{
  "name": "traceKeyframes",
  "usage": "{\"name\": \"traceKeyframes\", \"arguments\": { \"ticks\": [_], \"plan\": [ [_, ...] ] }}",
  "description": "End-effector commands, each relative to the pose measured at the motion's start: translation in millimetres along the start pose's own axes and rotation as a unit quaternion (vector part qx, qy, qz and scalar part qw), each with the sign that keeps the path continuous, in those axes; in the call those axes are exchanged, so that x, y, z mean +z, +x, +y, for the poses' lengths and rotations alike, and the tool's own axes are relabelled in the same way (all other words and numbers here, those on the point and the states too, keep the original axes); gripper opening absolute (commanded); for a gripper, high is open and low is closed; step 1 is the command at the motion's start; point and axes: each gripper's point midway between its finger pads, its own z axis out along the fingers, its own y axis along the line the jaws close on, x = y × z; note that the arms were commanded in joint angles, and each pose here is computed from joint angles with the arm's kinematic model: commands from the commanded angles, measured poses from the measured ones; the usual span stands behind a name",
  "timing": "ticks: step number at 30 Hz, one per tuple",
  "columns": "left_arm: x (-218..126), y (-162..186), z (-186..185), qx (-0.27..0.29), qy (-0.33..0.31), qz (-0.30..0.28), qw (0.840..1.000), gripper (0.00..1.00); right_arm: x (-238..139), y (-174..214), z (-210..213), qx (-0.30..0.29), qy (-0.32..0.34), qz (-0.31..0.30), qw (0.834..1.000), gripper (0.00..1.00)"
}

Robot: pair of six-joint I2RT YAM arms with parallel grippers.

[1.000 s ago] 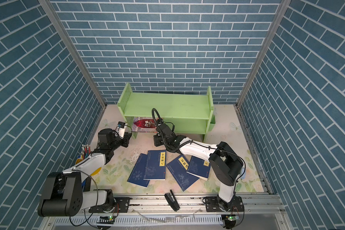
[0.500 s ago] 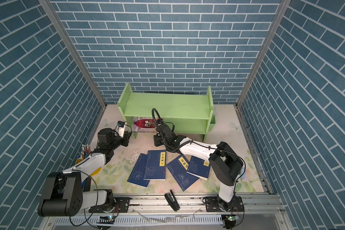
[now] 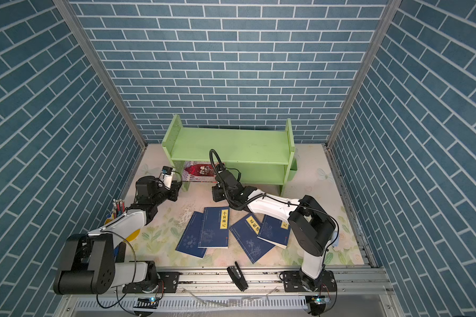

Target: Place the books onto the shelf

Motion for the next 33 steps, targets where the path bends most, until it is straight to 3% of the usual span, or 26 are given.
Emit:
{"name": "traceKeyframes", "arguments": {
  "ticks": [1,33],
  "plan": [
    [0.4,-11.7,5.1,0.002,-0.007,-0.015,1.000,0.30,-7.3,-7.3,-0.4,-0.024,0.013,-0.008,1.000,0.00],
    [-12.1,-5.1,-0.4,0.012,-0.005,-0.004,1.000,0.35,4.3,-11.2,-18.2,-0.055,0.068,-0.012,0.996,0.00]
  ]
}}
